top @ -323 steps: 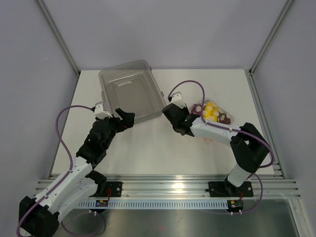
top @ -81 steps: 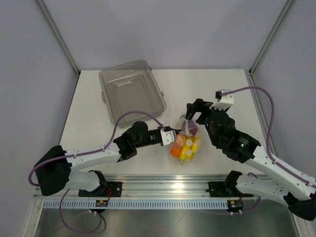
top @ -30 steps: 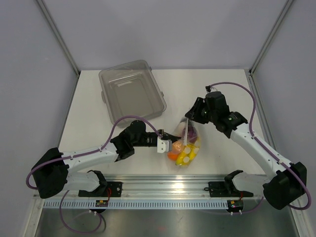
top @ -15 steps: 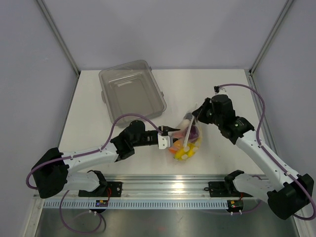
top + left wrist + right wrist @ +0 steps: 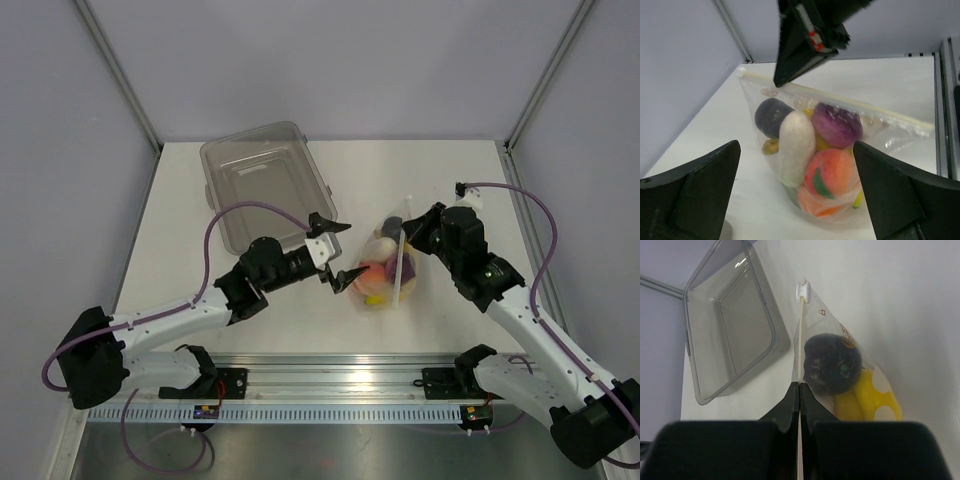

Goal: Open the zip-top bag and remove the fake food
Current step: Pick up the zipper food storage bag at the center of the board.

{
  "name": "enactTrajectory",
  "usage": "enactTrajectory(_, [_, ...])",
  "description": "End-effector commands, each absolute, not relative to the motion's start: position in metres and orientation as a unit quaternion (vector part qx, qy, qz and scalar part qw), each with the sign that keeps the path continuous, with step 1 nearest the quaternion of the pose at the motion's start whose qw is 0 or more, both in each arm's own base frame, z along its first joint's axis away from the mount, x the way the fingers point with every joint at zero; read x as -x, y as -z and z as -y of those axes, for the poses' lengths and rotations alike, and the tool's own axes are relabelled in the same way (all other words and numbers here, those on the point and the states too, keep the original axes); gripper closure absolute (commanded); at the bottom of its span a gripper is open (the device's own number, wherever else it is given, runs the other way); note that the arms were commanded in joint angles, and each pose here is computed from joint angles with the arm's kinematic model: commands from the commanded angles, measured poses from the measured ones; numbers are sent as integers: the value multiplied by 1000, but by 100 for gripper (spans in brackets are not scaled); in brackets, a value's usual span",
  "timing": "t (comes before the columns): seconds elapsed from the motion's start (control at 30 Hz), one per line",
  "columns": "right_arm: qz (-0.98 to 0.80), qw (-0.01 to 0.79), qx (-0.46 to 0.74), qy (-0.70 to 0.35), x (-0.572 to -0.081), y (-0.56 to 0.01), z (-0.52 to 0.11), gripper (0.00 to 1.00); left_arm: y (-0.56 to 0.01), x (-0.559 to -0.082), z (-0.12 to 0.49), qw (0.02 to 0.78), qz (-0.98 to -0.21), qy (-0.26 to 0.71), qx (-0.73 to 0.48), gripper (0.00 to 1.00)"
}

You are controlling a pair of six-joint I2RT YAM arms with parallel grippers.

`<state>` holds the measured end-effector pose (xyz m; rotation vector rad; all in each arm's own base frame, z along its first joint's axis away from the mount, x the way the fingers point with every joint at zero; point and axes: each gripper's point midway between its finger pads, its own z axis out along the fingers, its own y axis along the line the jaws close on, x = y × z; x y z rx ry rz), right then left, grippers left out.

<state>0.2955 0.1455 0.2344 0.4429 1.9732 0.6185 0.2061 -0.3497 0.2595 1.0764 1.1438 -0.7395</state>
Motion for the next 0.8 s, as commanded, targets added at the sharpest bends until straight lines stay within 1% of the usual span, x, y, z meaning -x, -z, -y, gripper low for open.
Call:
enactTrajectory(0.0, [-781, 525, -201, -274, -306, -258, -144, 100, -299, -234, 352, 641, -579, 354, -358, 1])
enactTrajectory(0.03, [-780, 525, -201, -275, -306, -259, -144, 100, -317, -238, 357, 642, -580, 358, -350, 1])
enactTrajectory(0.1, [-779, 526, -199, -277, -306, -258, -145, 100, -300, -240, 365, 614, -604, 359, -359, 1])
enactTrajectory(0.23, [-777, 527, -197, -283, -306, -259, -147, 100, -309, -246, 372, 595, -633, 387, -310, 1])
enactTrajectory(0.3, [-776, 528, -197, -284, -306, -260, -147, 100, -304, -248, 375, 561, -671, 393, -285, 1])
enactTrajectory(0.37, [-774, 528, -199, -287, -306, -262, -147, 100, -300, -248, 380, 533, -694, 395, -279, 1])
enactTrajectory(0.4, [-775, 527, -202, -285, -306, -262, -146, 100, -299, -242, 384, 518, -694, 413, -281, 1])
enactTrajectory(0.57, [-771, 523, -234, -277, -310, -261, -141, 100, -304, -234, 383, 529, -674, 433, -280, 1])
enactTrajectory(0.7, [-771, 516, -252, -275, -314, -257, -141, 100, -290, -249, 368, 536, -702, 403, -238, 1])
enactTrajectory(0.77, [-769, 513, -264, -277, -315, -257, -141, 100, -289, -251, 365, 542, -700, 401, -235, 1])
